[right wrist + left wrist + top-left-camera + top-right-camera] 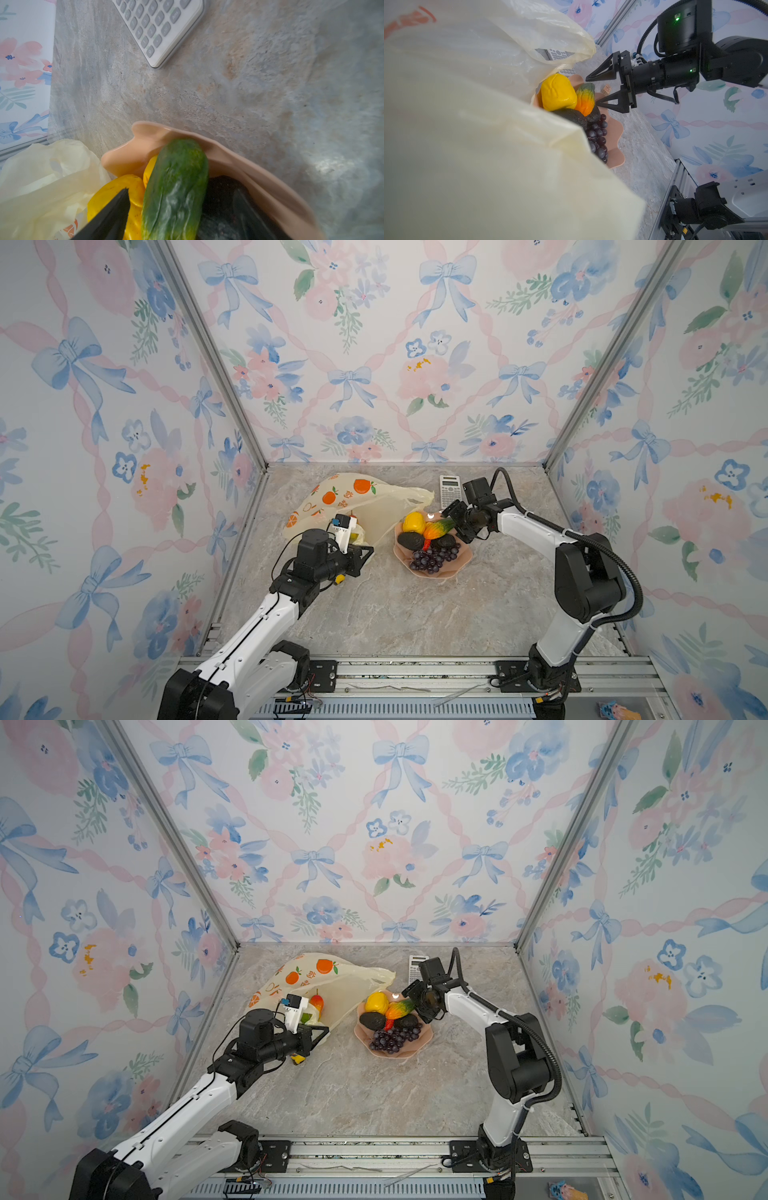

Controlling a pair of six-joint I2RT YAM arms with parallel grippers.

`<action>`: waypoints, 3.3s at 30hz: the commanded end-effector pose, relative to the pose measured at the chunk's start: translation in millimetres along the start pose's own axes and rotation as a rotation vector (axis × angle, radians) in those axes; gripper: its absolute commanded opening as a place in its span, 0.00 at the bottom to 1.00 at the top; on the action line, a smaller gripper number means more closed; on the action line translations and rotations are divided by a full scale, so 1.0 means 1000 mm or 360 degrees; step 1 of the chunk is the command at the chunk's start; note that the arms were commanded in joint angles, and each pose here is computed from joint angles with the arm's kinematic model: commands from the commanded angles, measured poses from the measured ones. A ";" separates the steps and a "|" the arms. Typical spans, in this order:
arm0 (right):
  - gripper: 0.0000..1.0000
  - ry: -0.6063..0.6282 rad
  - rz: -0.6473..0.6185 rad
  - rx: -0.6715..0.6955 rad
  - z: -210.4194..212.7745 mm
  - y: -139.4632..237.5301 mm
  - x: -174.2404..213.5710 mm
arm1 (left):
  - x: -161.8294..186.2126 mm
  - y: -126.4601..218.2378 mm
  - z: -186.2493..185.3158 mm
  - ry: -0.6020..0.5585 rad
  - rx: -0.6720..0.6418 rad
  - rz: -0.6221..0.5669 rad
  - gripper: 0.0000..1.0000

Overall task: Place the fruits into the plastic bag
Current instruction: 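Lower the right gripper onto the green-orange elongated fruit and close it, then lift the green-orange fruit out of the bowl with the right gripper, then carry the green-orange fruit with the right gripper into the bag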

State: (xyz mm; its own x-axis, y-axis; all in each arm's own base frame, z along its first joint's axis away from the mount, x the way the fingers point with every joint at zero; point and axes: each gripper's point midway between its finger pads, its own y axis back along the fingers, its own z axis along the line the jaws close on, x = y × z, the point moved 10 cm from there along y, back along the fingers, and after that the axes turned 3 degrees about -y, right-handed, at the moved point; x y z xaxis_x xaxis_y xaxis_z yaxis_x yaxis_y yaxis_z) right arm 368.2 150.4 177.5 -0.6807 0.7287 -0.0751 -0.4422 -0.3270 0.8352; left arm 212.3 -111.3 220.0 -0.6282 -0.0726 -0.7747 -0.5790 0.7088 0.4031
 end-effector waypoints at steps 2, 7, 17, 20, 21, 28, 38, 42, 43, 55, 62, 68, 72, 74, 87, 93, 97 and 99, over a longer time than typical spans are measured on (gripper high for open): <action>0.78 0.0024 0.0001 0.0016 -0.005 -0.010 -0.004 | -0.003 0.002 0.000 -0.0024 -0.0011 -0.0007 0.00; 0.73 0.0025 0.0009 -0.0002 -0.004 -0.017 -0.004 | -0.003 0.001 0.001 -0.0021 -0.0016 -0.0005 0.00; 0.67 0.0023 0.0017 0.0000 -0.005 -0.028 -0.009 | -0.003 0.001 0.001 -0.0023 -0.0021 -0.0004 0.00; 0.62 0.0021 0.0013 -0.0002 -0.006 -0.030 -0.010 | -0.002 0.001 0.001 -0.0023 -0.0021 -0.0001 0.00; 0.60 0.0021 0.0015 -0.0004 -0.006 -0.030 -0.009 | -0.003 0.001 0.001 -0.0025 -0.0021 -0.0004 0.00; 0.42 0.0023 0.0003 -0.0025 -0.004 -0.026 -0.010 | -0.003 0.002 0.000 -0.0027 -0.0018 -0.0007 0.00; 0.32 0.0012 -0.0029 -0.0094 -0.001 -0.006 -0.012 | -0.003 0.002 0.000 -0.0028 -0.0013 -0.0007 0.00; 0.32 0.0017 -0.0056 -0.0153 0.003 0.012 -0.011 | -0.004 0.002 -0.001 -0.0027 -0.0011 -0.0011 0.00; 0.32 0.0018 -0.0066 -0.0165 0.004 0.018 -0.011 | -0.003 0.002 0.000 -0.0026 -0.0012 -0.0009 0.00; 0.32 0.0047 -0.0230 -0.0375 0.001 0.102 0.007 | -0.004 0.003 -0.002 -0.0031 0.0002 -0.0015 0.00; 0.32 0.0124 -0.0530 -0.0504 0.002 0.154 0.051 | -0.004 0.002 -0.002 -0.0025 0.0008 -0.0006 0.00; 0.32 0.0246 -0.0773 -0.0613 0.021 0.171 0.091 | -0.004 0.002 -0.002 -0.0024 0.0013 -0.0009 0.00; 0.31 0.0355 -0.0877 -0.0651 0.043 0.166 0.115 | -0.004 0.002 -0.003 -0.0025 0.0023 -0.0012 0.00; 0.31 0.0382 -0.0916 -0.0657 0.053 0.156 0.123 | -0.004 0.002 -0.003 -0.0023 0.0026 -0.0012 0.00; 0.30 0.0298 -0.0964 -0.0680 0.102 0.077 0.157 | -0.003 -0.001 -0.002 -0.0013 0.0046 0.0006 0.00; 0.30 0.0225 -0.0875 -0.0685 0.116 0.041 0.166 | -0.003 0.000 -0.003 -0.0016 0.0053 0.0001 0.00; 0.30 0.0179 -0.0797 -0.0694 0.123 0.021 0.172 | -0.003 0.000 -0.003 -0.0015 0.0059 0.0001 0.00; 0.30 0.0155 -0.0750 -0.0702 0.125 0.011 0.174 | -0.004 0.001 -0.003 -0.0017 0.0060 -0.0004 0.00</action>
State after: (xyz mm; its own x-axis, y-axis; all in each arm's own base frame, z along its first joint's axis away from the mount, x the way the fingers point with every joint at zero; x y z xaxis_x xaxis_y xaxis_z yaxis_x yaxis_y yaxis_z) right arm 312.9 336.6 237.9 -0.3940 0.7619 -0.5141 -0.8894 -0.1751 0.4222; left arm 211.5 -112.3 218.3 -0.6384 -0.0629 -0.7671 -0.5612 0.7202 0.4080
